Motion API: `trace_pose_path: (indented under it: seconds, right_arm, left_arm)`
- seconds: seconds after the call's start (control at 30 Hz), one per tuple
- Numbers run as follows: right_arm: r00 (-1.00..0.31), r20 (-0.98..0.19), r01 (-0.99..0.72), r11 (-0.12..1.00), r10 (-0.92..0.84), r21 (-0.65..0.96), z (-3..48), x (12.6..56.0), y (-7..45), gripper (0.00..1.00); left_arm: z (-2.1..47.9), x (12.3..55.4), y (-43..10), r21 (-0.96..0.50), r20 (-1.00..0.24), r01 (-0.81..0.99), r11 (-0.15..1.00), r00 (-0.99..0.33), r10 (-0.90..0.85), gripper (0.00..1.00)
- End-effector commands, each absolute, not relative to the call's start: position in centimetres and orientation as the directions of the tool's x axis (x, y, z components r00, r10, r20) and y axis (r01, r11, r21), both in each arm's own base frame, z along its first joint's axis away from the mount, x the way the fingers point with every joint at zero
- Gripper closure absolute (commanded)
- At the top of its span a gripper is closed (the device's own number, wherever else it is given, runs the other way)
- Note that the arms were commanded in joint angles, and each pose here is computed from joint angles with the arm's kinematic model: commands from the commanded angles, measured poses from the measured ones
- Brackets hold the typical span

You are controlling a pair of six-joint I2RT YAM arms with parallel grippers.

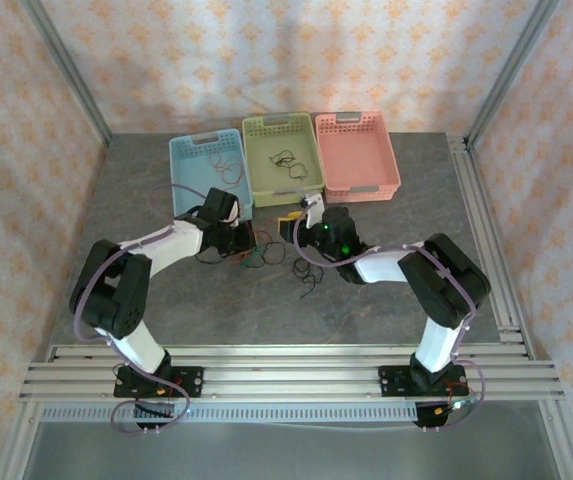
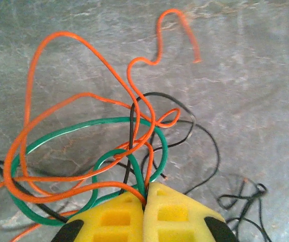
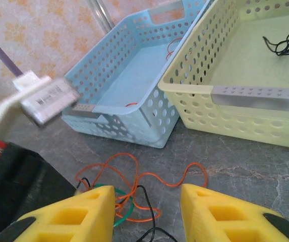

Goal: Untangle the cables

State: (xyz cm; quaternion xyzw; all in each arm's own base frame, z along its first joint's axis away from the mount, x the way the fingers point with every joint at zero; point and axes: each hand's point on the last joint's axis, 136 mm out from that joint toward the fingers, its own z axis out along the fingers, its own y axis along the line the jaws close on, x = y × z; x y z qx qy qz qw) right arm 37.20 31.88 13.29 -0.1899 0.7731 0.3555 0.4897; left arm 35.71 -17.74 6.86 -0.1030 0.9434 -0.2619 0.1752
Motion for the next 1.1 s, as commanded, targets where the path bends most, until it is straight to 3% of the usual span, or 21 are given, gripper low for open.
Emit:
trace_pose_path:
  seconds: [0.0,0.2,0.77,0.9,1.07]
  right_arm:
    - [-0.405,-0.914,-0.727,0.61,-0.01,0.316,14.7,35.7,33.0,0.61]
    - [-0.369,-0.924,-0.758,0.609,-0.1,0.236,14.1,35.2,33.2,0.61]
    - [-0.443,-0.889,-0.739,0.608,-0.114,0.291,11.1,35.7,34.1,0.59]
    - [-0.453,-0.883,-0.733,0.616,-0.124,0.289,10.5,35.9,34.1,0.68]
    - [-0.421,-0.901,-0.722,0.639,-0.102,0.264,11.2,36.2,33.6,0.92]
  left_arm:
    - [10.3,36.5,-19.0,-0.595,-0.385,0.015,0.803,-0.883,-0.269,1.0]
    - [11.6,36.1,-19.2,-0.618,-0.426,0.065,0.783,-0.865,-0.265,1.0]
    - [13.5,35.2,-20.8,-0.663,-0.466,0.158,0.732,-0.852,-0.239,1.0]
    - [13.8,35.0,-20.8,-0.666,-0.476,0.17,0.726,-0.847,-0.238,1.0]
    - [14.4,34.8,-21.0,-0.675,-0.491,0.191,0.713,-0.837,-0.241,1.0]
